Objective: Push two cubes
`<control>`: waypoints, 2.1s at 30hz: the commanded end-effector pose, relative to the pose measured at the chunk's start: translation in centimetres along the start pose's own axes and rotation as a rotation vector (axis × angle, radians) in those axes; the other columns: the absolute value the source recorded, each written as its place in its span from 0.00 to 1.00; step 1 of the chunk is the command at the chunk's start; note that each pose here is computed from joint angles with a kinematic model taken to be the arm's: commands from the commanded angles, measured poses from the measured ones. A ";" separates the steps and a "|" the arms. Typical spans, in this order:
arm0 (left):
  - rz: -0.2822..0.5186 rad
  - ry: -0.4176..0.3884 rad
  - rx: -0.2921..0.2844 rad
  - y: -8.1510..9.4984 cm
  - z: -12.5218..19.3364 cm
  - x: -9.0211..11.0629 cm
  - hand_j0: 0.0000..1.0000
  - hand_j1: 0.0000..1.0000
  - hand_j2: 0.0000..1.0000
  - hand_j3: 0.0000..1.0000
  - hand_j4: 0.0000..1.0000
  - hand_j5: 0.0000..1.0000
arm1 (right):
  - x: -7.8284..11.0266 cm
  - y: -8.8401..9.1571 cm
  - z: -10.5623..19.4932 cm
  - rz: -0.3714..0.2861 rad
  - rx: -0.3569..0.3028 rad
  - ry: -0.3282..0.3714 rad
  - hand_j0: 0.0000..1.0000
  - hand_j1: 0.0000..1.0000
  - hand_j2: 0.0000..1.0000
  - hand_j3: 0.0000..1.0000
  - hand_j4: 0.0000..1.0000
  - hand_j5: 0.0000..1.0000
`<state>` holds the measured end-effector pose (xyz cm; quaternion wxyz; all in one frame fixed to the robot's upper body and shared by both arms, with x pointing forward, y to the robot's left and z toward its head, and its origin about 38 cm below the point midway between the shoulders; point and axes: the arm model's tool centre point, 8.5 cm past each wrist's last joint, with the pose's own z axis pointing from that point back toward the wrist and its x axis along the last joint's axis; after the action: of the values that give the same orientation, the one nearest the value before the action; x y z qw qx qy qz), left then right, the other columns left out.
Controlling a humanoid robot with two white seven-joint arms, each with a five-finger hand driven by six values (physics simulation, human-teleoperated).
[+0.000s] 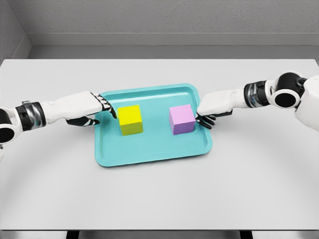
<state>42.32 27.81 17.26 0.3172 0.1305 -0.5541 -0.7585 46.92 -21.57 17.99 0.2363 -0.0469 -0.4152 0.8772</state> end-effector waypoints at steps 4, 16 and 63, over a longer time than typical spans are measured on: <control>0.008 0.015 -0.001 0.0 0.3 -0.5 0.66 0.66 0.66 0.66 0.66 0.66 | 0.5 0.1 -0.5 0.019 0.010 -0.015 0.13 0.13 0.13 0.13 0.13 0.13; 0.027 -0.046 0.049 0.7 -2.5 1.2 0.64 0.64 0.64 0.64 0.64 0.64 | 1.5 -1.0 -1.6 0.043 0.000 -0.046 0.13 0.13 0.13 0.13 0.13 0.13; 0.170 -0.012 0.045 -2.3 -4.2 -0.6 0.63 0.63 0.63 0.63 0.63 0.63 | -1.2 -1.0 -4.1 -0.048 0.015 0.011 0.13 0.13 0.13 0.13 0.13 0.13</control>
<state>44.45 25.32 13.84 0.3699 0.0890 -0.5813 -0.7193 49.19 -18.19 16.26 0.2608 -0.0245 -0.4210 0.8684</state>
